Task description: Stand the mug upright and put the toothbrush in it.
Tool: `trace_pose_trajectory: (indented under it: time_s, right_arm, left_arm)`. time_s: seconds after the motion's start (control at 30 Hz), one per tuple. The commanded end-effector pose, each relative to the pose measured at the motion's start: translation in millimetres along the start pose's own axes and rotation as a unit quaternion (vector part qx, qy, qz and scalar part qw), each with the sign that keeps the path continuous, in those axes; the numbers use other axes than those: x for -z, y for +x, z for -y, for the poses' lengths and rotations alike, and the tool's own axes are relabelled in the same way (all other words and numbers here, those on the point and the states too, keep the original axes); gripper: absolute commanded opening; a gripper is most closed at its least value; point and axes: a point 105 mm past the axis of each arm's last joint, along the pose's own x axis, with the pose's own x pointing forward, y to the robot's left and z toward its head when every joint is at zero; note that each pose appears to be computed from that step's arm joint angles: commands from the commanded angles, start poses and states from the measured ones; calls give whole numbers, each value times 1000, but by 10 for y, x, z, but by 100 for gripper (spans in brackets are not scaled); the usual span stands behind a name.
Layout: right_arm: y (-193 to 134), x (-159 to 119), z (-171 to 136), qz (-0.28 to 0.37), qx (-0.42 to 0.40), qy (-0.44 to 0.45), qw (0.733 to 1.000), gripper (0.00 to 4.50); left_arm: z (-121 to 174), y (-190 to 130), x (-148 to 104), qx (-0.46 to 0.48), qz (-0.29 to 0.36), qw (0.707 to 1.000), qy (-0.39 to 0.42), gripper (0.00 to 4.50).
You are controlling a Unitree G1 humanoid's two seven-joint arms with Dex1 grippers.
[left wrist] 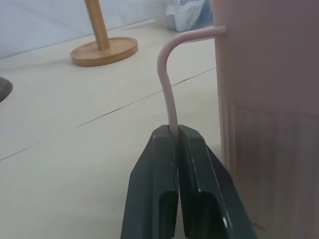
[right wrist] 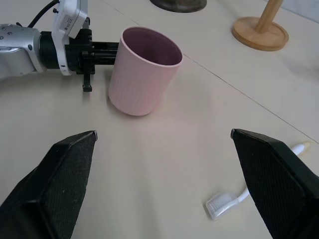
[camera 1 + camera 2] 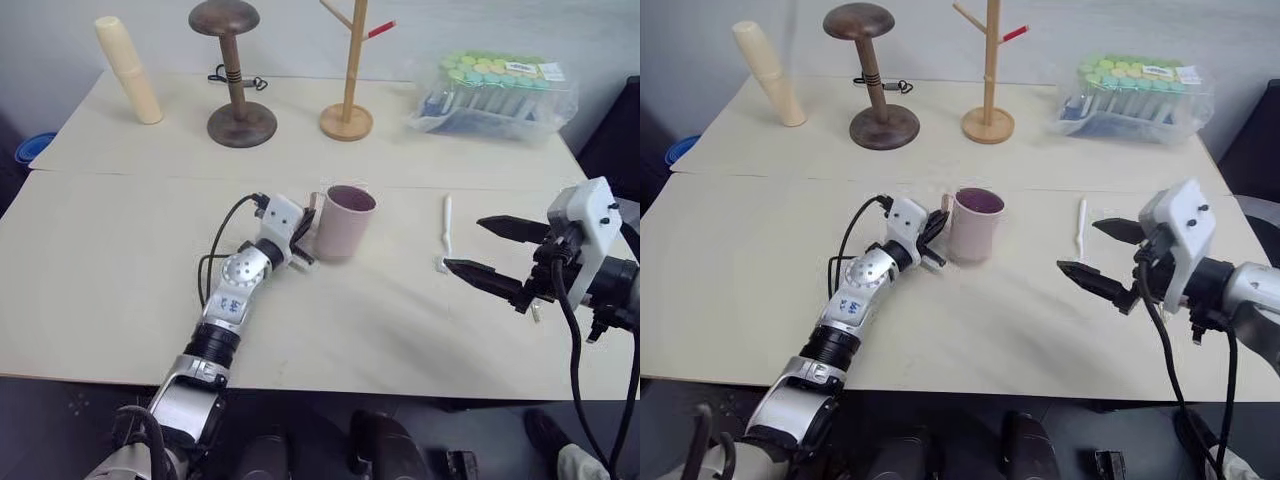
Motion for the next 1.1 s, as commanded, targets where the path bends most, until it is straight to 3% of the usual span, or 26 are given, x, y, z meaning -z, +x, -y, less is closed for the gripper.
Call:
trace_pose_trajectory:
  time_s: [0.03, 0.27, 0.43, 0.57, 0.7, 0.77, 0.93, 1.03, 1.1]
  right_arm:
    - [-45, -88, -7, 17, 7, -13, 1000, 450]
    - [-10, -27, 33, 8, 4, -5, 1000, 450]
    - [84, 71, 100, -9, 13, 11, 1000, 450]
    - [240, 151, 242, -21, 39, 28, 999, 450]
    - [467, 224, 520, -43, 90, 51, 994, 450]
    - [582, 268, 670, -55, 117, 70, 989, 450]
    - [866, 378, 1004, -72, 184, 133, 971, 450]
    - [965, 345, 1024, -75, 183, 125, 972, 450]
    - [987, 197, 1058, -59, 187, 68, 978, 450]
  left_arm:
    - [-61, -147, 90, -11, 0, 1000, -4, 27]
    - [-70, -481, -99, 30, 17, 999, 22, 223]
    - [-188, -761, -215, 49, -30, 998, -2, 374]
    - [-179, -1085, -501, 174, -85, 979, -64, 374]
    - [-101, -1527, -970, 356, -146, 921, -62, 374]
    - [-144, -1631, -1240, 399, -147, 903, -58, 374]
    - [-312, -1431, -1815, 396, -72, 913, -59, 374]
    - [-344, -1330, -1828, 383, -65, 921, -37, 374]
    - [-353, -1277, -1779, 373, -66, 925, -28, 374]
